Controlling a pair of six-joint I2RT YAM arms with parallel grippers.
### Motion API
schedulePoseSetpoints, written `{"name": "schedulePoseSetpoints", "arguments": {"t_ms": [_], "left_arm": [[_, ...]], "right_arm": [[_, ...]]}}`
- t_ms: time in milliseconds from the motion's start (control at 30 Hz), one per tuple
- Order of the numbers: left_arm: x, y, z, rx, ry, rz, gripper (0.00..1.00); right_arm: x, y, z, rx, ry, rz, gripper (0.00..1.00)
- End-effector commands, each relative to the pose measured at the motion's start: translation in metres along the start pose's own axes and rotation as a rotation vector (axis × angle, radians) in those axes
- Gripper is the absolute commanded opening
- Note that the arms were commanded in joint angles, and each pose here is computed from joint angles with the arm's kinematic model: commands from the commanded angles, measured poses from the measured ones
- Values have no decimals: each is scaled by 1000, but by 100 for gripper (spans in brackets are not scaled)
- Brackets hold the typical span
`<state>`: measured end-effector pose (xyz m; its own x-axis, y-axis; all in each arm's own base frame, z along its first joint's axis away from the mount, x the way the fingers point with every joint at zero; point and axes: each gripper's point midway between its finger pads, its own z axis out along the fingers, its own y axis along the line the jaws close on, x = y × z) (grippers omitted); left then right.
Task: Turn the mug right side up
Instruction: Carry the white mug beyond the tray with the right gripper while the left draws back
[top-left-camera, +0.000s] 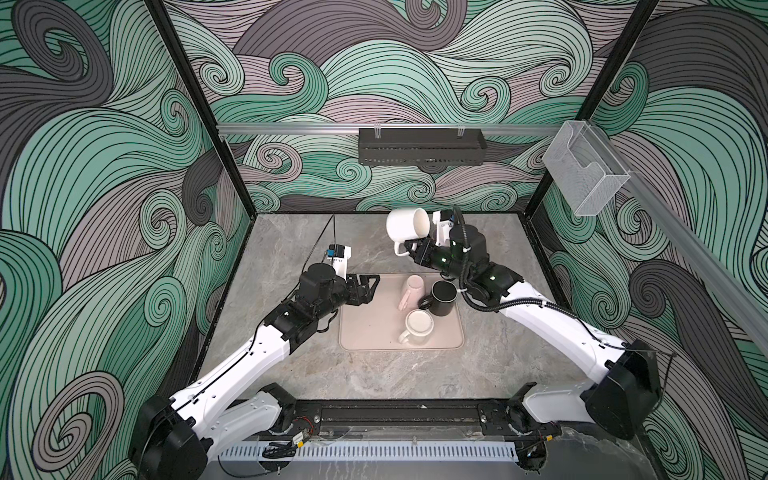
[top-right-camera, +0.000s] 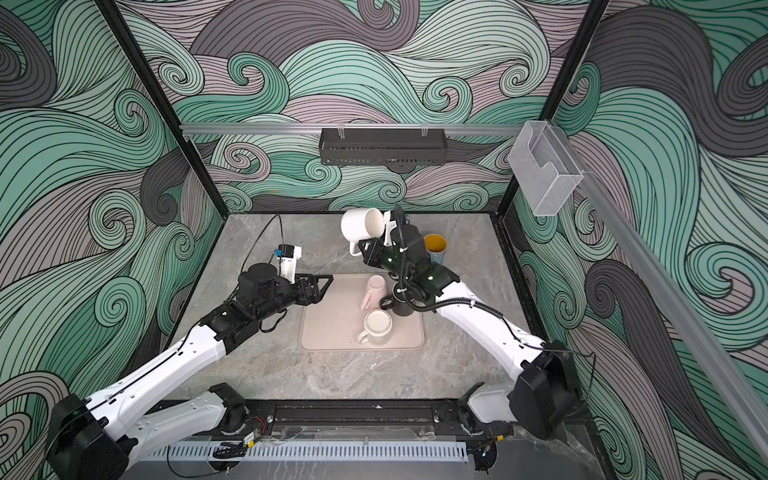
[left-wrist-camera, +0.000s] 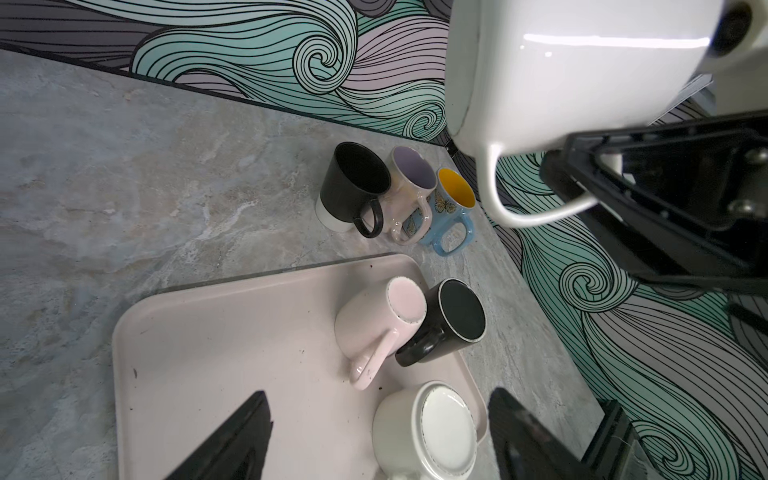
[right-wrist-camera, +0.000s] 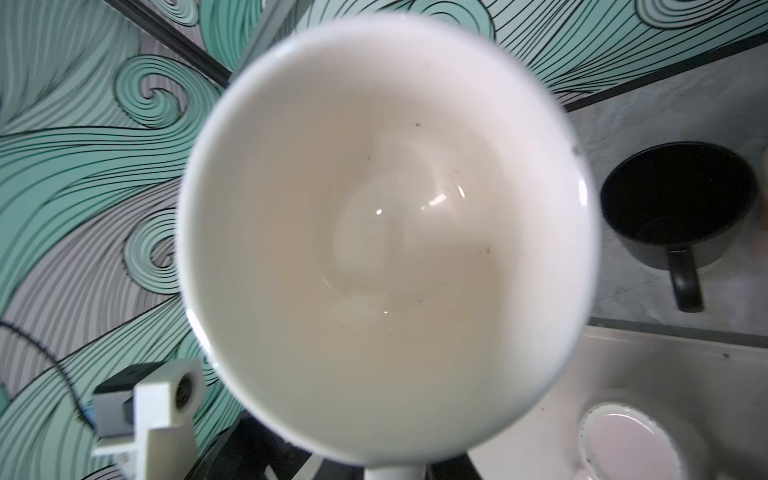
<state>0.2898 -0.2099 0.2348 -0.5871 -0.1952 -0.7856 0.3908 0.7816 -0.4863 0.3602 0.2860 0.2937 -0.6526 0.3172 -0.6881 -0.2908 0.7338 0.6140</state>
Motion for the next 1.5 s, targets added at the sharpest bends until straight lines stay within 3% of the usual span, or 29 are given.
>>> {"name": "schedulePoseSetpoints", "arguments": {"t_ms": [0, 67, 200, 567, 1067, 1467], "left_arm": [[-1, 1, -7, -11, -16, 32, 83], [0, 6, -8, -31, -22, 31, 83], [5, 10, -8, -50, -10, 33, 83], [8, 19, -10, -82, -28, 25, 83], [13, 24, -7, -94, -21, 18, 83], [22, 27, 1, -94, 13, 14, 83]], "right_arm": [[-4, -16, 15, 192, 28, -127, 0], [6, -18, 30, 256, 99, -186, 0], [16, -23, 53, 374, 119, -266, 0], [33, -43, 110, 484, 216, -306, 0], [46, -80, 171, 499, 364, -298, 0], [55, -113, 183, 542, 436, -307, 0]]}}
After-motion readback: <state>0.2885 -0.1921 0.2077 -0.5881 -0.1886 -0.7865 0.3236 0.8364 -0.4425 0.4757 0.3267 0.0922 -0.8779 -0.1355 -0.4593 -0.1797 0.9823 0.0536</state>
